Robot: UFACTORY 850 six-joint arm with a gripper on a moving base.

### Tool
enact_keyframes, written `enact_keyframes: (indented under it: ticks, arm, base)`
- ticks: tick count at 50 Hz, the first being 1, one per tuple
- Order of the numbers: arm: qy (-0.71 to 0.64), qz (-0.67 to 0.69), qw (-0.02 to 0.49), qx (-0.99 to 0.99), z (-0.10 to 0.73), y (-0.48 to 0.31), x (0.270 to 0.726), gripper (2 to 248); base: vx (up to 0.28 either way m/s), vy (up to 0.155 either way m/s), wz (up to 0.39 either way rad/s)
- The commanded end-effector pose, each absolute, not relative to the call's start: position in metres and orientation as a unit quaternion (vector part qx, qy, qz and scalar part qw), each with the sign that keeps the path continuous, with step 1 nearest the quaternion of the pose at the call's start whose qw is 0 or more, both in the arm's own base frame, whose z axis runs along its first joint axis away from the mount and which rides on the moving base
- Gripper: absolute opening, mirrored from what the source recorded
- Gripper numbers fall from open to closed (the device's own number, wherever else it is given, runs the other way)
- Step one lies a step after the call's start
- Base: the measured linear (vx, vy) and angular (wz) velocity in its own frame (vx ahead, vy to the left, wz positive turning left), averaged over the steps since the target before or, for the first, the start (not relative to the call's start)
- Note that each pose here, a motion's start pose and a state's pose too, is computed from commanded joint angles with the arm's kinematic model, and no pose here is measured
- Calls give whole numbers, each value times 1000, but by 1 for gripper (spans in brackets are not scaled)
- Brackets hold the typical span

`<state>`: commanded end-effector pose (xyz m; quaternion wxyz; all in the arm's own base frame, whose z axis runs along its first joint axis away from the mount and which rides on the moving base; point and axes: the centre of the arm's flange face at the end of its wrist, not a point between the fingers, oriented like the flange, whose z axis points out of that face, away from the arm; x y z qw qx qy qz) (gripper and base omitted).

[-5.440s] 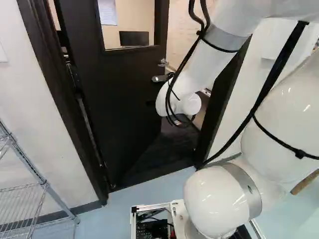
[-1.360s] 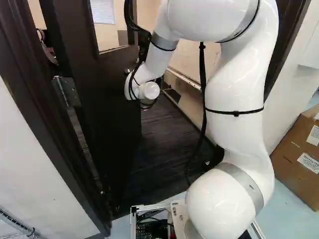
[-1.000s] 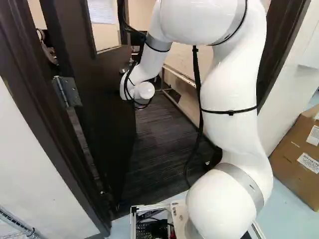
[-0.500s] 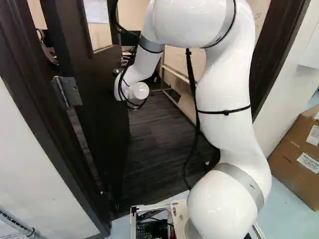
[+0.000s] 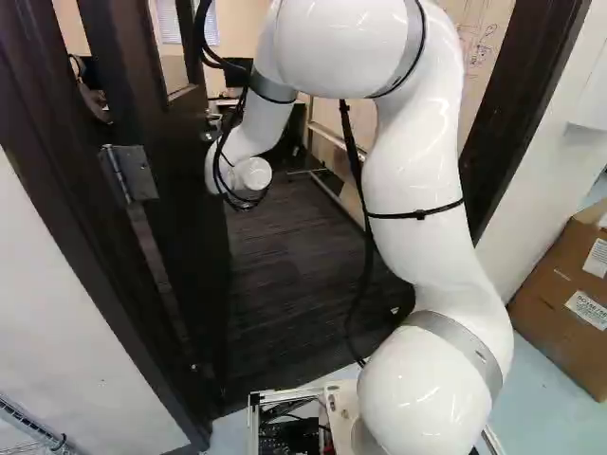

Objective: Open the door and move inside

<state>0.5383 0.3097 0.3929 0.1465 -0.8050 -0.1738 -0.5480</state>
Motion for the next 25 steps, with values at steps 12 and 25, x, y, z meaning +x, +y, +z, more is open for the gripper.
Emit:
enact_keyframes:
  ticks: [12, 25]
  arm:
    - [-182, -549, 154, -801, 392, 327, 540, 247]
    - [-191, -550, 161, -797, 390, 346, 541, 247]
  base:
    - [0, 0, 0]
    - [0, 0, 0]
